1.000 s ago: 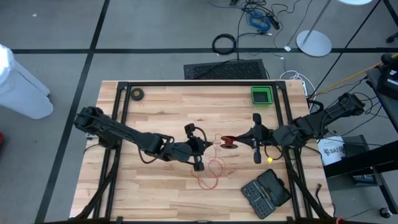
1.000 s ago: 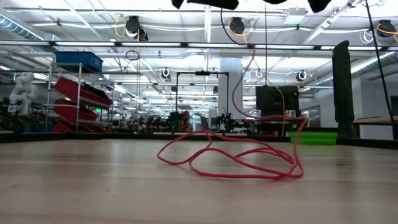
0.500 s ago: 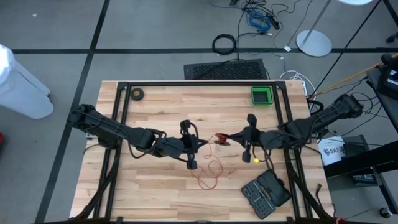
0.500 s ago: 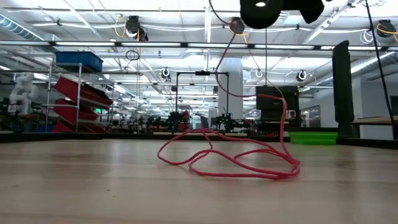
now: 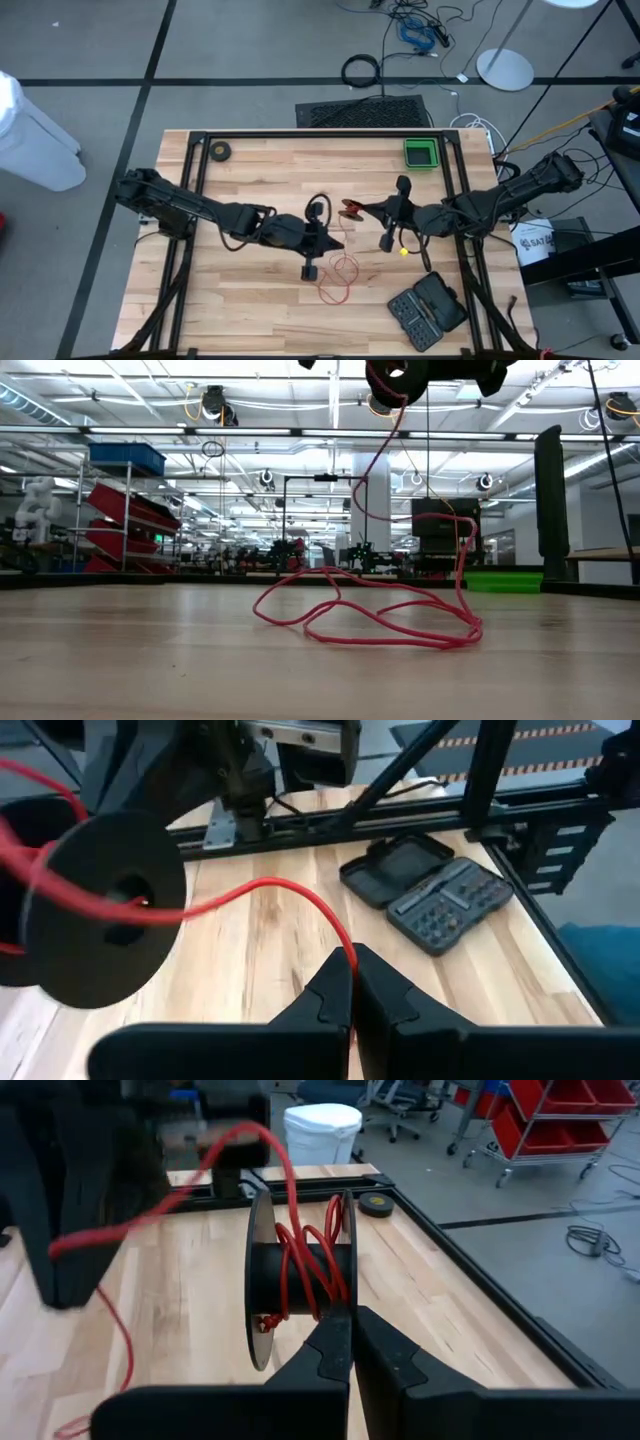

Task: Coil cords
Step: Uncoil the red wire from the spool

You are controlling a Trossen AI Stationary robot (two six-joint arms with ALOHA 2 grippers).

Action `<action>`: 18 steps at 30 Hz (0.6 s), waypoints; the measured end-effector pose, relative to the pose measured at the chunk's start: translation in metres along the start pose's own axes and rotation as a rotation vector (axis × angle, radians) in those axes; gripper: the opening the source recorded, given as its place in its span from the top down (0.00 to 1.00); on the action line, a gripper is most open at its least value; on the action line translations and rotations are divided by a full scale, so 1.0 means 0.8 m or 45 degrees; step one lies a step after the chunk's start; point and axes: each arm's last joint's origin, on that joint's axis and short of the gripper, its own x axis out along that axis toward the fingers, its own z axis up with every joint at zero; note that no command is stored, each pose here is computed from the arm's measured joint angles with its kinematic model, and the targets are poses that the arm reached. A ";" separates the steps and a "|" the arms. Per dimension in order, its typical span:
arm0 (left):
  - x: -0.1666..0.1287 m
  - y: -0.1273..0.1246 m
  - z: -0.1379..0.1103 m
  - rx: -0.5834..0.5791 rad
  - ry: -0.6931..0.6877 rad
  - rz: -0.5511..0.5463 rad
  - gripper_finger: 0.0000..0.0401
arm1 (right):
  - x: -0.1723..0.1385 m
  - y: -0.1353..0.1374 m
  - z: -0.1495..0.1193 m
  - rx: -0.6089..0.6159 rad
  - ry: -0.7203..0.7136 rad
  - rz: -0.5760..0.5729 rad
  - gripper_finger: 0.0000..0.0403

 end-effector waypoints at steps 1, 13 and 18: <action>0.002 0.000 -0.001 -0.001 0.001 -0.011 0.99 | 0.000 0.000 0.000 0.000 -0.001 -0.002 1.00; 0.070 -0.009 -0.025 -0.017 -0.145 -0.310 0.99 | 0.001 -0.002 0.003 -0.005 -0.024 -0.017 1.00; 0.096 -0.015 -0.042 -0.012 -0.174 -0.387 0.99 | 0.001 -0.002 0.003 -0.023 -0.032 -0.050 1.00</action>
